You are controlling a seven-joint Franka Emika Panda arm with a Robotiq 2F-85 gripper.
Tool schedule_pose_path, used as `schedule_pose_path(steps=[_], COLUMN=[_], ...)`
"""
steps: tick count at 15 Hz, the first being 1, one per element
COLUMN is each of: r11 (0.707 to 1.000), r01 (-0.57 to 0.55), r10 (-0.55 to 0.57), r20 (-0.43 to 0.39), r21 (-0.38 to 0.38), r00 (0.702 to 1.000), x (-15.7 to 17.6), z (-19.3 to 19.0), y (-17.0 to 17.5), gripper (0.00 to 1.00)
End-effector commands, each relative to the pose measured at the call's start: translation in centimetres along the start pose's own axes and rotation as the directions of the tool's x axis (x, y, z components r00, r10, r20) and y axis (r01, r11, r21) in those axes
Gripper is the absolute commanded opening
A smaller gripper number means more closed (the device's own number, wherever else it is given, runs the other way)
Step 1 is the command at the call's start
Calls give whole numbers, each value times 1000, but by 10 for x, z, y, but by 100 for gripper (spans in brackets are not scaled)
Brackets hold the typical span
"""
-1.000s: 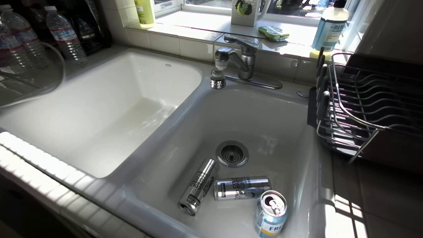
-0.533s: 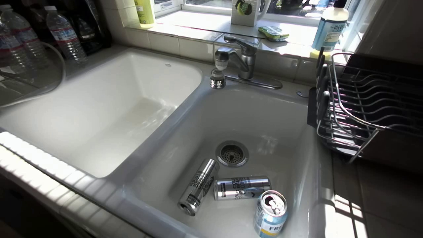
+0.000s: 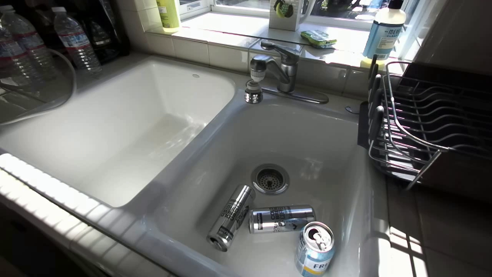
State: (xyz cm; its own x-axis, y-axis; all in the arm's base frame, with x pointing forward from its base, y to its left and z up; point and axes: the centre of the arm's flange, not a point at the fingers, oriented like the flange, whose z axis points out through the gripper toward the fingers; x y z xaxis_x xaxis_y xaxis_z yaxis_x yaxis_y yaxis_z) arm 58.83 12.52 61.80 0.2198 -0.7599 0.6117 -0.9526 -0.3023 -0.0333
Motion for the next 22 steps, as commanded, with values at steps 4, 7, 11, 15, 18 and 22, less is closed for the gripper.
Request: schedule_pose_path(steps=[4, 7, 11, 15, 18, 22], r11=[981, 959, 924, 918, 915, 914], r01=[-186, -273, -376, -394, -403, -405], r10=[161, 220, 269, 288, 296, 296], r20=[281, 411, 576, 614, 632, 635], r21=[63, 73, 72, 42, 29, 29], r00=[946, 885, 771, 735, 716, 714], x=[47, 57, 59, 59, 56, 57], z=[36, 57, 77, 82, 88, 88], y=[-9, -14, -27, -34, -37, -37], gripper=[31, 31, 31, 56, 56, 31])
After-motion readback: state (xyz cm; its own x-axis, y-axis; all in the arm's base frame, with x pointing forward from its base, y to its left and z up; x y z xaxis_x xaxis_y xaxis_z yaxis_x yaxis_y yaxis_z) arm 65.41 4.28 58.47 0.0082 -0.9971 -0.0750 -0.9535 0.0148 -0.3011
